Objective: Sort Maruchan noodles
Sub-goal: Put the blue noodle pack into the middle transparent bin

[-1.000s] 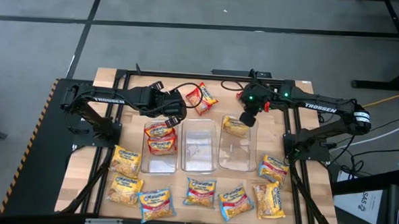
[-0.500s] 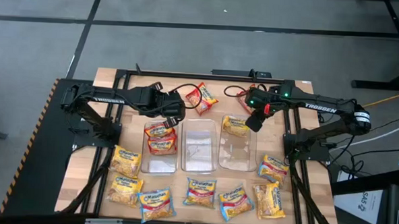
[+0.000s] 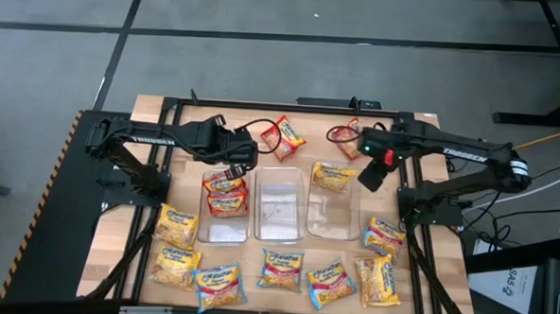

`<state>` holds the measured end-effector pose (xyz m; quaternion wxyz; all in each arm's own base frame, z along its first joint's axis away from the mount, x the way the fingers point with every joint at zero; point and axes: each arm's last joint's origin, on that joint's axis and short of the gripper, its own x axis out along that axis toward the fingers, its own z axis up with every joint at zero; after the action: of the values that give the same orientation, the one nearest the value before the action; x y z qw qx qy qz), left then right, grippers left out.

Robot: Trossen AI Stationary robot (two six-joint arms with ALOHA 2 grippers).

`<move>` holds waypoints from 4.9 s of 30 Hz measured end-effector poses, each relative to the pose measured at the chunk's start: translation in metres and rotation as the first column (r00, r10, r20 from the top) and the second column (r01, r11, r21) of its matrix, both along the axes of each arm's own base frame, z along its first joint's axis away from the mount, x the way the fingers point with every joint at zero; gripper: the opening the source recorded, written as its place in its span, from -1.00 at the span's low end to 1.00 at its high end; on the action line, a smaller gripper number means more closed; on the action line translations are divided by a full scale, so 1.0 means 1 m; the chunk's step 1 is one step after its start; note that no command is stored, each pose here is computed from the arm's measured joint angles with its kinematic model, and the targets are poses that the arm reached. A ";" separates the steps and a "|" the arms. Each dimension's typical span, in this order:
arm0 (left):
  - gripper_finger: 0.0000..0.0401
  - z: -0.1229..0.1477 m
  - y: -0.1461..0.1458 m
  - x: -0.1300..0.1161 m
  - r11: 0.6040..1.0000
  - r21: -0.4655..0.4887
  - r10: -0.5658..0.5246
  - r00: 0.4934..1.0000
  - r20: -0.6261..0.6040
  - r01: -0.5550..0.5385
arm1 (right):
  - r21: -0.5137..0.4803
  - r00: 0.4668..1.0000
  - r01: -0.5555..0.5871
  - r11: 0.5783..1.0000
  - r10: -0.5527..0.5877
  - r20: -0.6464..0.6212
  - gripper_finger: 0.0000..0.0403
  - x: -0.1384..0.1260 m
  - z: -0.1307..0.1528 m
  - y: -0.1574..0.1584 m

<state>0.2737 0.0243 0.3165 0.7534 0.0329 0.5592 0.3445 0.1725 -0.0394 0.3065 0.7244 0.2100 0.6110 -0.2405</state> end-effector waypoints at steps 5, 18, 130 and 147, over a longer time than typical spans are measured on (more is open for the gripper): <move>-0.59 0.000 0.000 0.000 1.000 0.000 0.000 1.000 0.000 0.000 | -0.012 0.993 0.003 1.000 -0.001 0.117 -0.52 -0.007 0.011 0.009; -0.59 0.000 0.000 0.002 1.000 0.001 0.003 1.000 0.020 -0.003 | -0.079 0.965 -0.057 0.995 0.075 0.251 -0.52 -0.025 0.026 0.038; -0.59 0.002 -0.002 -0.023 1.000 0.003 -0.004 0.979 -0.202 0.004 | -0.256 0.749 0.060 0.965 0.126 0.650 -1.00 0.021 0.016 0.125; -0.59 0.088 -0.022 -0.159 0.995 -0.097 0.063 0.904 0.423 -0.024 | -0.406 0.692 -0.108 0.907 0.362 0.624 -1.00 0.137 -0.021 0.060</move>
<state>0.1148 0.0019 0.4046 0.8501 -0.0891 0.3968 0.3346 0.3093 0.0204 0.2853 0.9481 0.0751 0.2701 -0.1501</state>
